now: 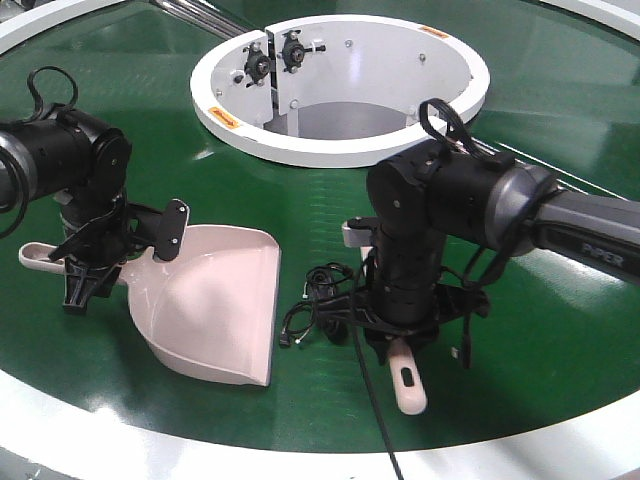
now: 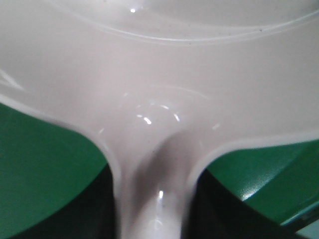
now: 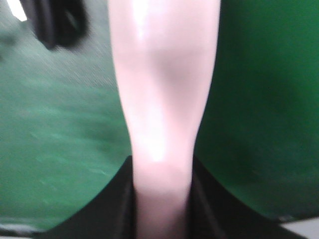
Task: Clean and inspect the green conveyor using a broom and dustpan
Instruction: 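Sweep the black cable into the dustpan with the right-held brush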
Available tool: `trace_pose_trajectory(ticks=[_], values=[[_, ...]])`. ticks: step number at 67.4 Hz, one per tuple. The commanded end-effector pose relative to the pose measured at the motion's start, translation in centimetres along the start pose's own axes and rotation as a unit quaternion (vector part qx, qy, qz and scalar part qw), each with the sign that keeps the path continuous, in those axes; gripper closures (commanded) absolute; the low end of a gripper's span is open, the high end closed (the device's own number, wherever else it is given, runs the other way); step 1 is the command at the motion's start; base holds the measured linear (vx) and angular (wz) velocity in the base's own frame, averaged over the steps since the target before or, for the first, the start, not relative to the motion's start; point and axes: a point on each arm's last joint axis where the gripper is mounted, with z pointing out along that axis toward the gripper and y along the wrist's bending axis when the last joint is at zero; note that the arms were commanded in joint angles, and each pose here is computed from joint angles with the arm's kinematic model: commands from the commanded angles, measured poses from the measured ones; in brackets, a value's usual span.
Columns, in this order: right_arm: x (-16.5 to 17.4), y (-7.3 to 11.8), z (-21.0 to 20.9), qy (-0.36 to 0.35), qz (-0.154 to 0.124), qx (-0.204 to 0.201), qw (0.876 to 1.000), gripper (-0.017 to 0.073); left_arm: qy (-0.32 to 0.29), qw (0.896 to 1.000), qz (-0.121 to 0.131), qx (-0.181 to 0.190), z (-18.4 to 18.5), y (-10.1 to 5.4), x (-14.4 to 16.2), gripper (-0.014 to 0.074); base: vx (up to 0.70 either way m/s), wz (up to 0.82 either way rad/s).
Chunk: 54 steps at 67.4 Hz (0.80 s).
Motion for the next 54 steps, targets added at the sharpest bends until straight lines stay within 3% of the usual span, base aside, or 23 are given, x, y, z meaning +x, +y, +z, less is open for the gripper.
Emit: trace_pose_trajectory(ticks=[1,11,24,39,54], values=[[-0.4,0.0,-2.7,-0.015,0.002,-0.006,1.000,0.0564,-0.007,0.999,-0.008,-0.038,-2.6,0.2,0.4,0.0600,0.00,0.00],[-1.1,0.8,-2.6,-0.009,0.007,-0.025,1.000,0.0564,-0.007,0.999,-0.008,-0.038,-2.6,0.2,0.4,0.0600,0.00,0.00],[-1.4,0.8,-1.7,-0.006,0.012,-0.008,1.000,0.0562,-0.007,0.999,-0.008,-0.038,-2.6,0.2,0.4,0.0600,0.00,0.00],[-1.4,1.1,-1.1,0.008,0.015,-0.014,1.000,0.0562,-0.007,0.999,-0.008,-0.038,-2.6,0.2,0.4,0.0600,0.00,0.00],[-0.8,2.8,0.6,0.034,-0.009,-0.014,0.999,0.0561,-0.007,0.999,-0.008,-0.038,-2.6,0.2,0.4,0.0600,0.00,0.00]])
